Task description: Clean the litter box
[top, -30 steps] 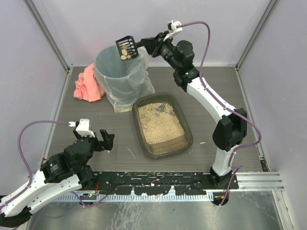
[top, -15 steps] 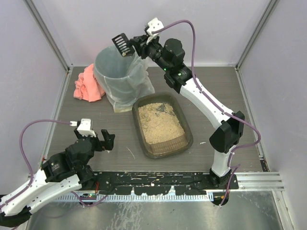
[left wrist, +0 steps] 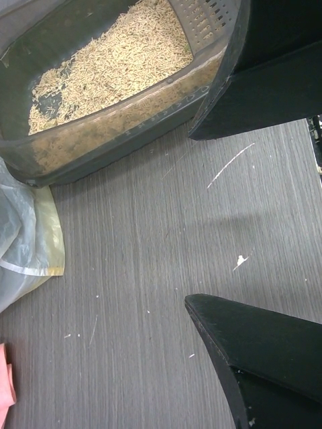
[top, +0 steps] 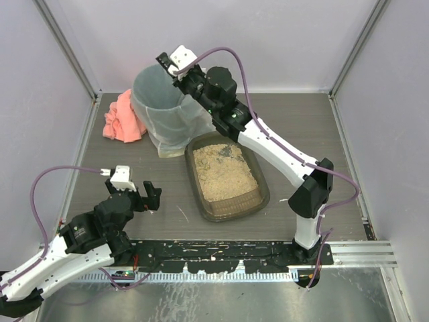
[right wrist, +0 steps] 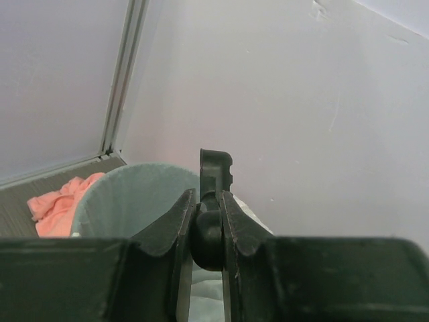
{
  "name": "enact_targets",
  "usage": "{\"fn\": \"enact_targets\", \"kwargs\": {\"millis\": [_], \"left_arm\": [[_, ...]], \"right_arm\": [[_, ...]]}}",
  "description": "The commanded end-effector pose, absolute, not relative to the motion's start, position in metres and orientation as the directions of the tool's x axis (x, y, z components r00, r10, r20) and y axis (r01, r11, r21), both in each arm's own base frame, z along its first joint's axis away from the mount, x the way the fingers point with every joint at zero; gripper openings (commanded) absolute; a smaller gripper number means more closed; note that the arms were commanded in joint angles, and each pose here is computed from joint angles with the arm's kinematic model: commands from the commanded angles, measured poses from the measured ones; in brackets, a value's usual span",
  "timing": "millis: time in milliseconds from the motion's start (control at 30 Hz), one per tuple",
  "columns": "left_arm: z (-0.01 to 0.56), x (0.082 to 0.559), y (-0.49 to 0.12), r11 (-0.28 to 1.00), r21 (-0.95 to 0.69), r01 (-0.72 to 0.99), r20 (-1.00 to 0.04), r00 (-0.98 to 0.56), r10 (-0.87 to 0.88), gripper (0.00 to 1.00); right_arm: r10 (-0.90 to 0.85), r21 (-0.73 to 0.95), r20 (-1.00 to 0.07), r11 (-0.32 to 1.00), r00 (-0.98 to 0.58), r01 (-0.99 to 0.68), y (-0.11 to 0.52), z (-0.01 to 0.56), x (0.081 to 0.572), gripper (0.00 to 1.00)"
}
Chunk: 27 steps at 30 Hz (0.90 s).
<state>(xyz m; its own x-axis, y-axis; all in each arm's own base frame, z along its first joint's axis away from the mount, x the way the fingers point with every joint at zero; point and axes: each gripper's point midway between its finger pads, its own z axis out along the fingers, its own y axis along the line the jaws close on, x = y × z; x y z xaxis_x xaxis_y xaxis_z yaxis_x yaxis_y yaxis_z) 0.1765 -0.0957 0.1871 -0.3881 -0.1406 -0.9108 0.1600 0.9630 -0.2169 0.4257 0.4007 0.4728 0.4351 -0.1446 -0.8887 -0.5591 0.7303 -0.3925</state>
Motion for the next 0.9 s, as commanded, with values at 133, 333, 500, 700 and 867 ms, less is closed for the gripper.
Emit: {"fn": "enact_targets", "kwargs": {"millis": [133, 333, 500, 700, 867], "left_arm": [[0.194, 0.181, -0.1, 0.96, -0.233, 0.156, -0.914, -0.373, -0.161, 0.99], [0.19, 0.186, -0.113, 0.962, -0.216, 0.167, -0.908, -0.397, -0.135, 0.98], [0.192, 0.198, -0.155, 0.938, -0.259, 0.229, -0.891, -0.432, -0.14, 0.98], [0.203, 0.226, -0.197, 0.941, -0.254, 0.225, -0.885, -0.446, -0.132, 0.98], [0.192, 0.242, -0.222, 0.952, -0.235, 0.196, -0.866, -0.487, -0.113, 0.98]], "right_arm": [[-0.04, -0.299, -0.882, 0.817, 0.469, -0.492, 0.344, 0.531, 0.375, 0.01], [0.089, -0.082, -0.927, 0.899, 0.364, -0.43, 0.269, 0.514, 0.337, 0.01], [0.126, 0.038, -0.968, 0.93, 0.219, -0.366, 0.221, 0.465, 0.312, 0.01], [0.217, 0.187, -0.974, 0.931, 0.061, -0.314, 0.183, 0.409, 0.282, 0.01], [0.223, 0.235, -0.972, 0.929, -0.072, -0.285, 0.175, 0.355, 0.27, 0.01]]}}
